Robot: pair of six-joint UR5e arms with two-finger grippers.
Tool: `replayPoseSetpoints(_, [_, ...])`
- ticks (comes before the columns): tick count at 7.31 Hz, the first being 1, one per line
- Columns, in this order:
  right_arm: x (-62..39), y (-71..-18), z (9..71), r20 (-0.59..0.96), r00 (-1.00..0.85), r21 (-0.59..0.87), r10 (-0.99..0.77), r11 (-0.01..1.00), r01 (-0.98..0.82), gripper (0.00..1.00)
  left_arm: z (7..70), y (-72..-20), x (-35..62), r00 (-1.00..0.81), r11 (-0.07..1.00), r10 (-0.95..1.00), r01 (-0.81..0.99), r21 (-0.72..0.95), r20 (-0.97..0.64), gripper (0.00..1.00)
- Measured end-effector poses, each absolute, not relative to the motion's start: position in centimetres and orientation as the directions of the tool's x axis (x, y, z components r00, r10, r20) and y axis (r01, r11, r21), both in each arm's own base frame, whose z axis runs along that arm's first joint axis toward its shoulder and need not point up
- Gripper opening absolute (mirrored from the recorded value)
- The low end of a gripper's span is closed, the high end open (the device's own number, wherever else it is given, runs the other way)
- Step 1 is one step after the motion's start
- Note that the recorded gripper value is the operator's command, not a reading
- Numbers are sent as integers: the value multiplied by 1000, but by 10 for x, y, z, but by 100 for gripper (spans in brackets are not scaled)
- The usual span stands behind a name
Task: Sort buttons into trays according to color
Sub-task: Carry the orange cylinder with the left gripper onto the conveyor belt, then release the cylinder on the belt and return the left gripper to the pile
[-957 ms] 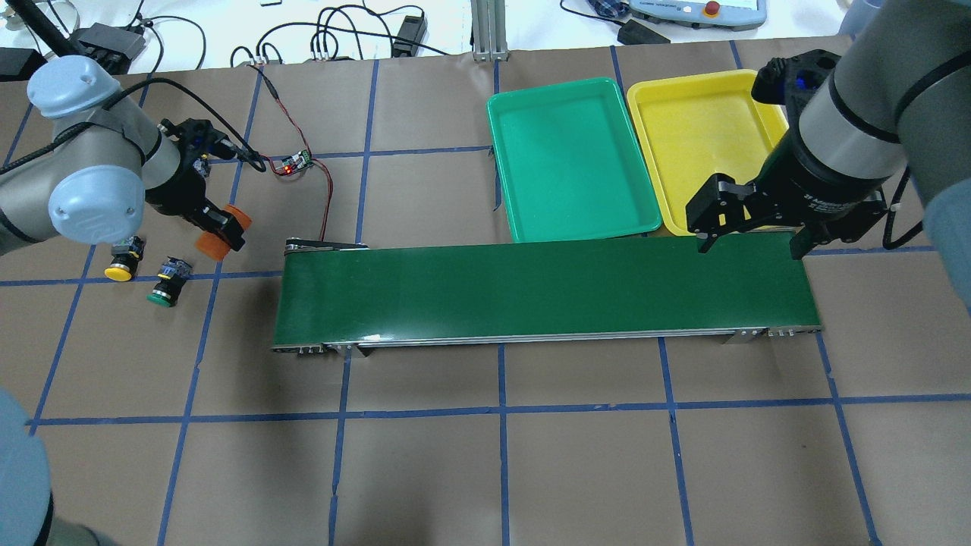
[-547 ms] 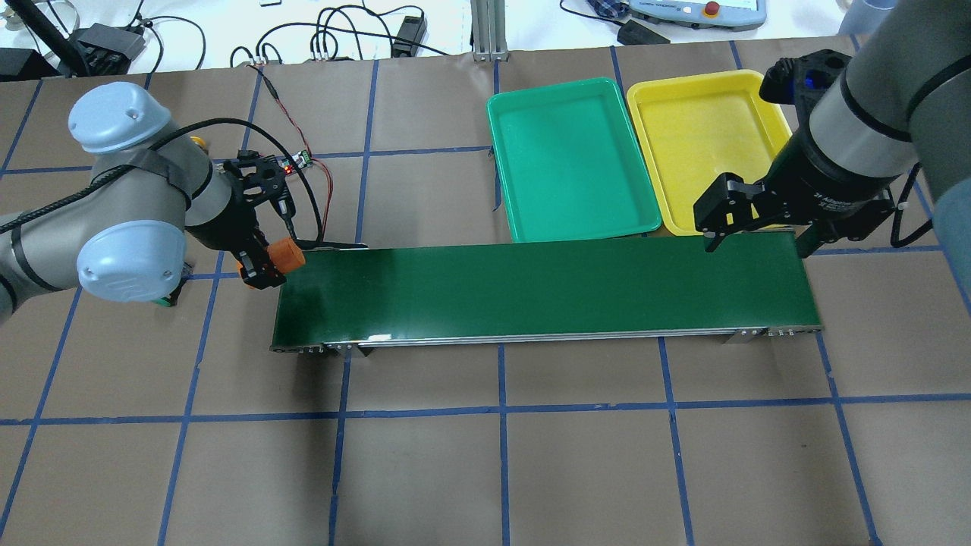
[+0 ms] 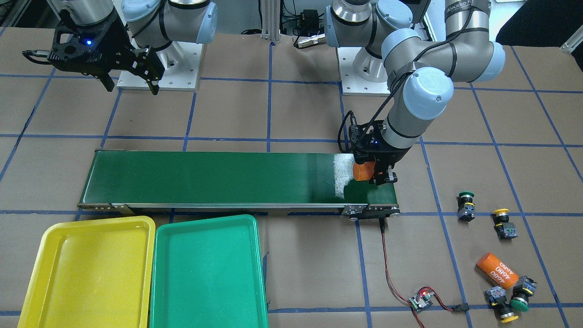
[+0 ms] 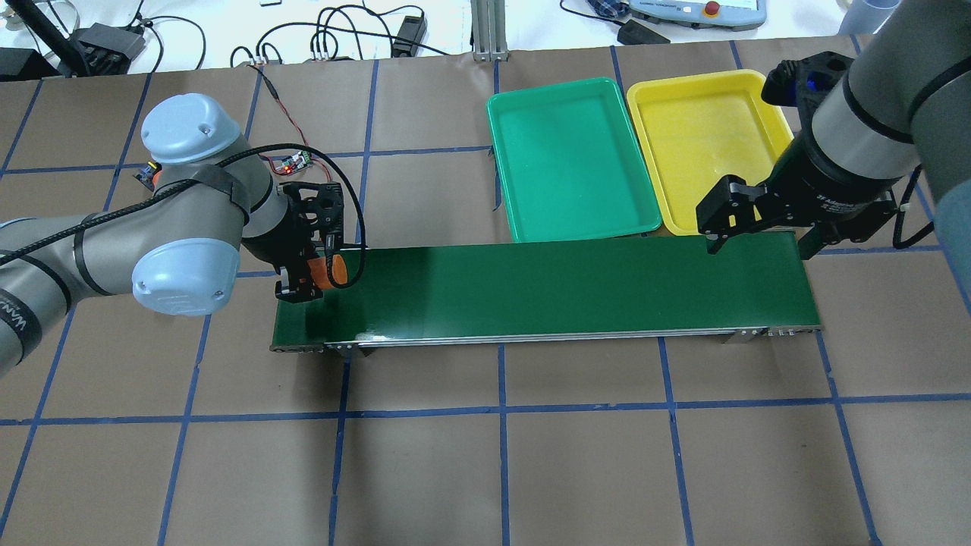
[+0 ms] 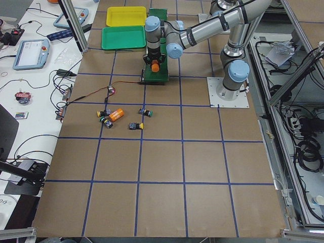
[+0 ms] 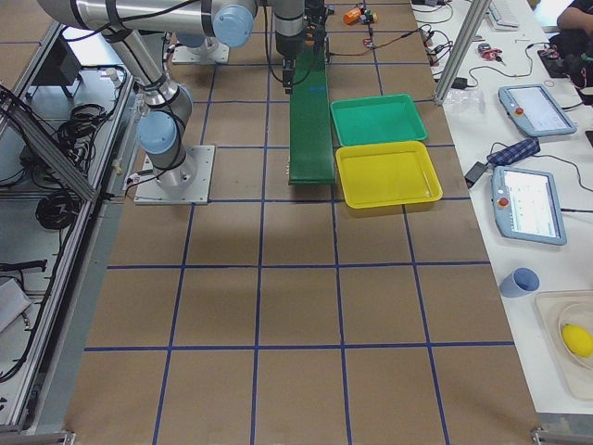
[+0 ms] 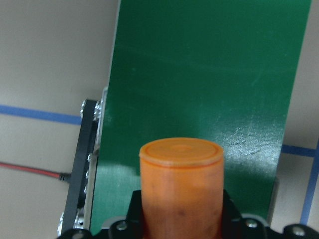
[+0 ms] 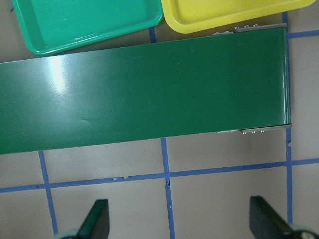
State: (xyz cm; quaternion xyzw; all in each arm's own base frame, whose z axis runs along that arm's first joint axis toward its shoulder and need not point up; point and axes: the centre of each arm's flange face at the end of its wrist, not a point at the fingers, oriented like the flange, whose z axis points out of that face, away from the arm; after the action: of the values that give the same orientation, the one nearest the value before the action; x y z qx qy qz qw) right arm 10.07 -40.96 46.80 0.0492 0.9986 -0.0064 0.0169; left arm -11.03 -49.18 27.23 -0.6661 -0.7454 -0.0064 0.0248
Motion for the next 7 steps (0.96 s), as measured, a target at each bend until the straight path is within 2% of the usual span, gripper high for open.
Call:
replayPoseSetpoints(1, [101, -410, 468, -39, -994, -13, 99, 995, 99, 100, 268, -488, -113, -113, 114, 992, 993, -22, 56, 98])
replayPoseSetpoints(4, [99, -411, 471, -36, -996, -20, 81, 996, 82, 100, 256, -480, -117, -213, 215, 974, 976, -18, 83, 100])
replayPoseSetpoints(7, [97, -412, 470, -37, -996, -17, 77, 997, 78, 100, 290, -490, -118, -219, 219, 976, 975, -37, 7, 100])
